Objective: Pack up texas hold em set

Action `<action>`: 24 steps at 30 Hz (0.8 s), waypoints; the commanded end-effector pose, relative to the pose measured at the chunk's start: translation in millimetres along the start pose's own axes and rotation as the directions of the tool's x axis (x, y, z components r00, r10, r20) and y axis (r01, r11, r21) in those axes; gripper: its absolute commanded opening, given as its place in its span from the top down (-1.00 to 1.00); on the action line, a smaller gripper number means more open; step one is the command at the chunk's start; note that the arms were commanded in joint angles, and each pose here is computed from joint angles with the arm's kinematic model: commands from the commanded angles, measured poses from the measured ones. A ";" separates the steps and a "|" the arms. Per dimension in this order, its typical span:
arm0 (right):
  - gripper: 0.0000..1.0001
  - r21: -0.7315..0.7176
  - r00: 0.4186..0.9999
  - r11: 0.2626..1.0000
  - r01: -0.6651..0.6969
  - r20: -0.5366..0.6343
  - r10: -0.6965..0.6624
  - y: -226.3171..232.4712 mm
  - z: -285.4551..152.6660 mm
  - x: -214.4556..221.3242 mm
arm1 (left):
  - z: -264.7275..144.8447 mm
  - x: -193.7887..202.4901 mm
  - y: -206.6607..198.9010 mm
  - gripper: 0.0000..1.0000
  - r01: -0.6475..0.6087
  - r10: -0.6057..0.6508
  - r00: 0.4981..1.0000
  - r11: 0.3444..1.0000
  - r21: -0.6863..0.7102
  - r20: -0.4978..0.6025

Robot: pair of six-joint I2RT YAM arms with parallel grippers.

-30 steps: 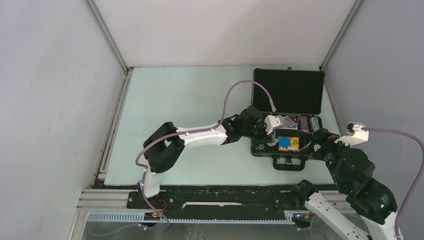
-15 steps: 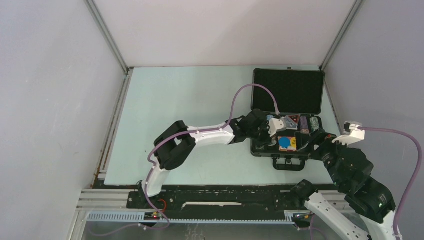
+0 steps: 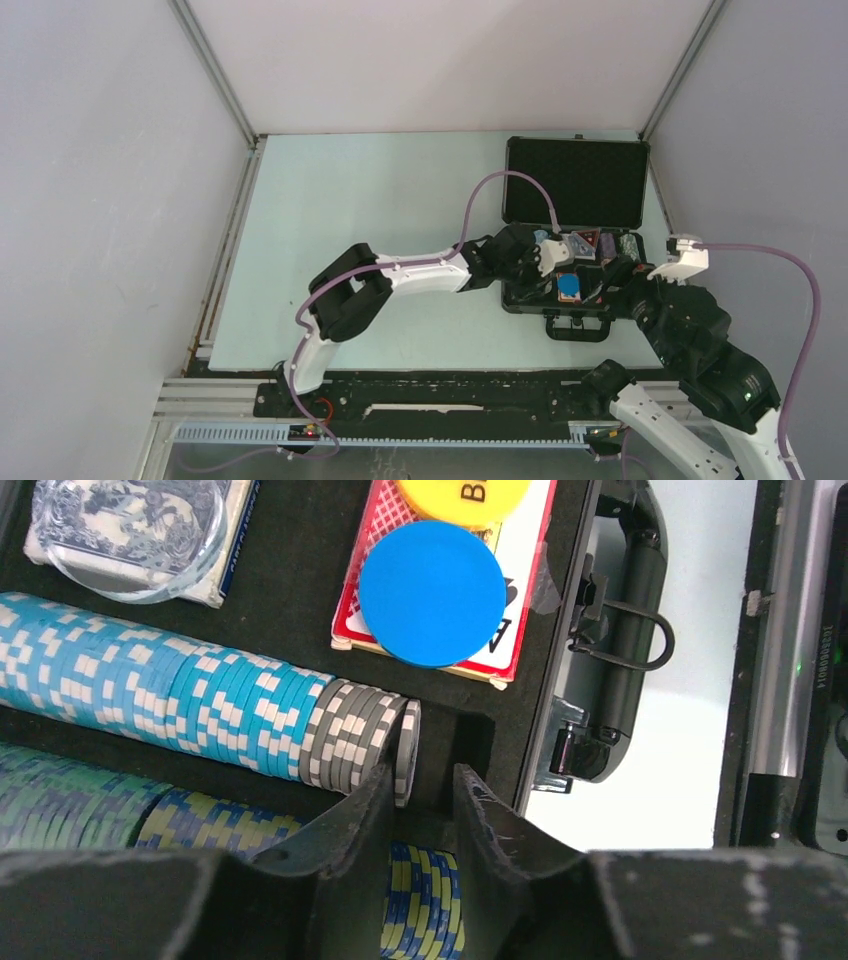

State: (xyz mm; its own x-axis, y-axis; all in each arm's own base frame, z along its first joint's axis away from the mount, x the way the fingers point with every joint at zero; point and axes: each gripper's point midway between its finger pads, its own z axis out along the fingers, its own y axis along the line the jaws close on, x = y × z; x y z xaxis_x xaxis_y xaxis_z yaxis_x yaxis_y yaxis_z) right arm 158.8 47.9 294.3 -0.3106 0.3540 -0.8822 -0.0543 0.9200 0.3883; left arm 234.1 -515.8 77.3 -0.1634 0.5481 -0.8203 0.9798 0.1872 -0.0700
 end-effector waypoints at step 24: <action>-0.99 -0.016 0.993 1.000 -0.005 -0.121 0.003 27.0 31.1 12.8 | -254.3 -131.2 155.1 -0.97 0.750 -0.539 0.311 0.645 0.147 0.783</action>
State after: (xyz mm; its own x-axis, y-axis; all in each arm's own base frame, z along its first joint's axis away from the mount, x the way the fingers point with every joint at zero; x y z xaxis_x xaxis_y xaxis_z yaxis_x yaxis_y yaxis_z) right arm 174.1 66.0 274.9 -0.4135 0.2981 -0.8603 -0.0432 0.9374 0.3456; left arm 327.9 -348.2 313.8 -0.3399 -0.3628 -0.8677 0.6954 0.5242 -0.4916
